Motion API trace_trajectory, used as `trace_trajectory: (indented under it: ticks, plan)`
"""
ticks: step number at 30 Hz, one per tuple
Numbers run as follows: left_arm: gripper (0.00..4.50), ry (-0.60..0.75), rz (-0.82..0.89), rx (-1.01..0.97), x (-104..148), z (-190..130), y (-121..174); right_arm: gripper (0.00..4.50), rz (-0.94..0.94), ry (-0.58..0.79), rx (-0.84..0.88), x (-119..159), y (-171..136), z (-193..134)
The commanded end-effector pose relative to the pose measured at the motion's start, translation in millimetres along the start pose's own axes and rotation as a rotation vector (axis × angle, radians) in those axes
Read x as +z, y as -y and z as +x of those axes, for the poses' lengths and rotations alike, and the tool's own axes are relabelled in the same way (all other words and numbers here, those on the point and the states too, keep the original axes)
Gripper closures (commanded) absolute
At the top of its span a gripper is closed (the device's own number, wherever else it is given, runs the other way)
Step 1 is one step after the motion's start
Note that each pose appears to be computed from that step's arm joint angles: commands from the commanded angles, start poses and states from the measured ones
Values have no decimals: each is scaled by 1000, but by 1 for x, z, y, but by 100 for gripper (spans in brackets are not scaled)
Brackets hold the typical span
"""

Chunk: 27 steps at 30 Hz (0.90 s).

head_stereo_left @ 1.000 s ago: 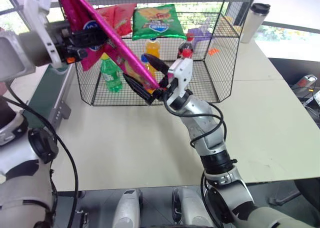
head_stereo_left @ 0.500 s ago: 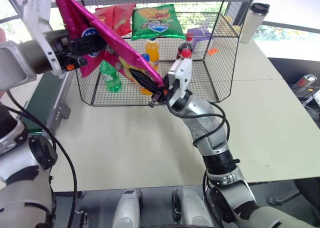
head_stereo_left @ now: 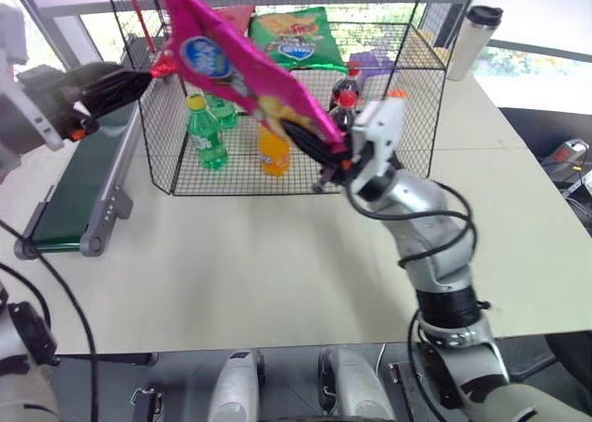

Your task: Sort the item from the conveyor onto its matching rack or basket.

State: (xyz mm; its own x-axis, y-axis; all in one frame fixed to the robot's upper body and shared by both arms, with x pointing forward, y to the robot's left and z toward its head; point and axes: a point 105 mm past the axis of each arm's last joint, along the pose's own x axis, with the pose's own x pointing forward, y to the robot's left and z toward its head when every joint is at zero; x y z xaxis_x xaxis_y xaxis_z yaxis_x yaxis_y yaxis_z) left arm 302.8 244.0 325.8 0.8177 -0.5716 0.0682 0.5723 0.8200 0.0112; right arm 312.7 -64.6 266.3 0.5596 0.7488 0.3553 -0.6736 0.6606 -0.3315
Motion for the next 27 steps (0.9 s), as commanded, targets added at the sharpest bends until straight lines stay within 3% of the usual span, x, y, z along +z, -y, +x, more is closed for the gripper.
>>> trace_trajectory:
  ticks: [1, 7, 15, 21, 27]
  plan:
    - [158, 42, 27, -111, 6, 1, 20, 450, -128, 15, -69, 40, 16, -24]
    - [158, 55, -55, -235, -17, 19, 47, 450, -316, -99, -207, 72, 58, -60]
    - [158, 57, -92, -248, -39, 40, 62, 450, -583, -246, -446, 73, 116, -62]
    - [158, 51, -88, -277, -52, 40, 87, 450, -819, -373, -505, 49, 148, -35]
    - [158, 38, -64, -284, -58, 33, 105, 450, -895, -463, -493, 30, 166, -2]
